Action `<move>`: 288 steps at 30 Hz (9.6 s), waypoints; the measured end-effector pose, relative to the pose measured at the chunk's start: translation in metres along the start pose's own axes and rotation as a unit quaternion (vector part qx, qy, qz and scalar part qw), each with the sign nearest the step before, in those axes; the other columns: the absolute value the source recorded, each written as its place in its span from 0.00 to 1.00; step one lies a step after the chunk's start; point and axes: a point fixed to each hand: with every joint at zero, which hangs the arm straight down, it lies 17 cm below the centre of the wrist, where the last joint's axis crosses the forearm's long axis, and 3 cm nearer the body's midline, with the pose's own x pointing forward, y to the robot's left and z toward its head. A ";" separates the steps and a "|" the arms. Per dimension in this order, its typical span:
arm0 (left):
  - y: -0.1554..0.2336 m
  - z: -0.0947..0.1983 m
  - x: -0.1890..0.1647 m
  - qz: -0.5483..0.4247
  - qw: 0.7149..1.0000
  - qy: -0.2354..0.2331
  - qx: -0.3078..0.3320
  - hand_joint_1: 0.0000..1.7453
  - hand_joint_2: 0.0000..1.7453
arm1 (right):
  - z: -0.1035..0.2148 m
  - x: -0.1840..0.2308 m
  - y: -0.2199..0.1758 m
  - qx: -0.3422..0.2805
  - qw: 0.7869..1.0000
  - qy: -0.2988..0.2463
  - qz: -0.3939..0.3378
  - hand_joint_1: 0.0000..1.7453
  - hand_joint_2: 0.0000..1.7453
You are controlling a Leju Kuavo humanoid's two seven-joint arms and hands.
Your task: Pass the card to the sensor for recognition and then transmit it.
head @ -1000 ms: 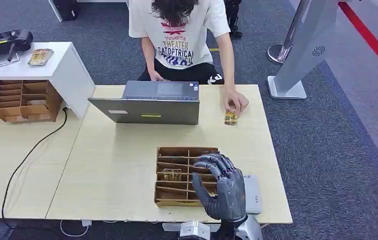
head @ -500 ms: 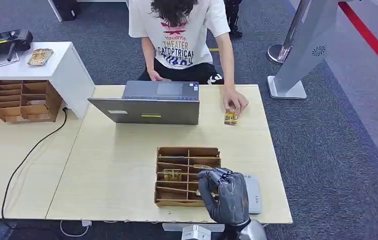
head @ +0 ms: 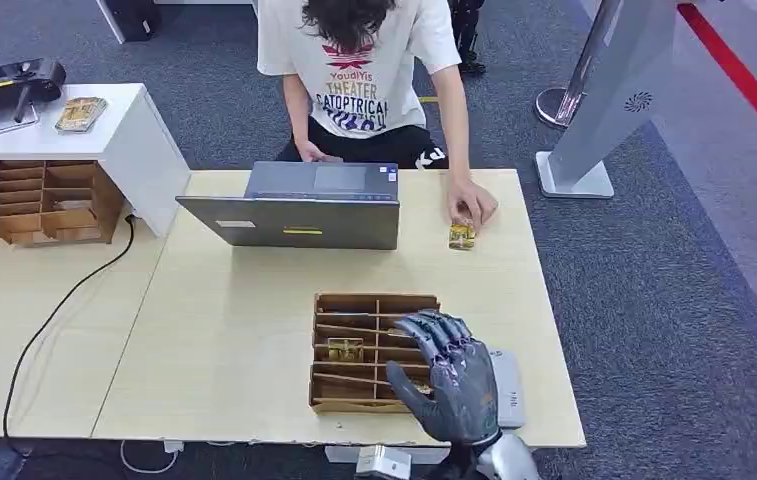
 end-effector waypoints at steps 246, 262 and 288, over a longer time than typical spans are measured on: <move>-0.002 0.000 -0.001 -0.050 0.999 0.017 0.006 0.00 0.00 | -0.093 -0.091 -0.058 0.007 0.959 0.081 -0.272 1.00 1.00; -0.004 0.001 0.001 -0.073 0.997 0.027 0.008 0.00 0.00 | -0.119 -0.088 -0.055 0.027 0.956 0.075 -0.282 1.00 1.00; -0.014 0.001 0.005 -0.119 0.992 0.044 0.008 0.00 0.00 | -0.195 -0.112 -0.004 0.086 0.966 0.144 -0.199 0.00 1.00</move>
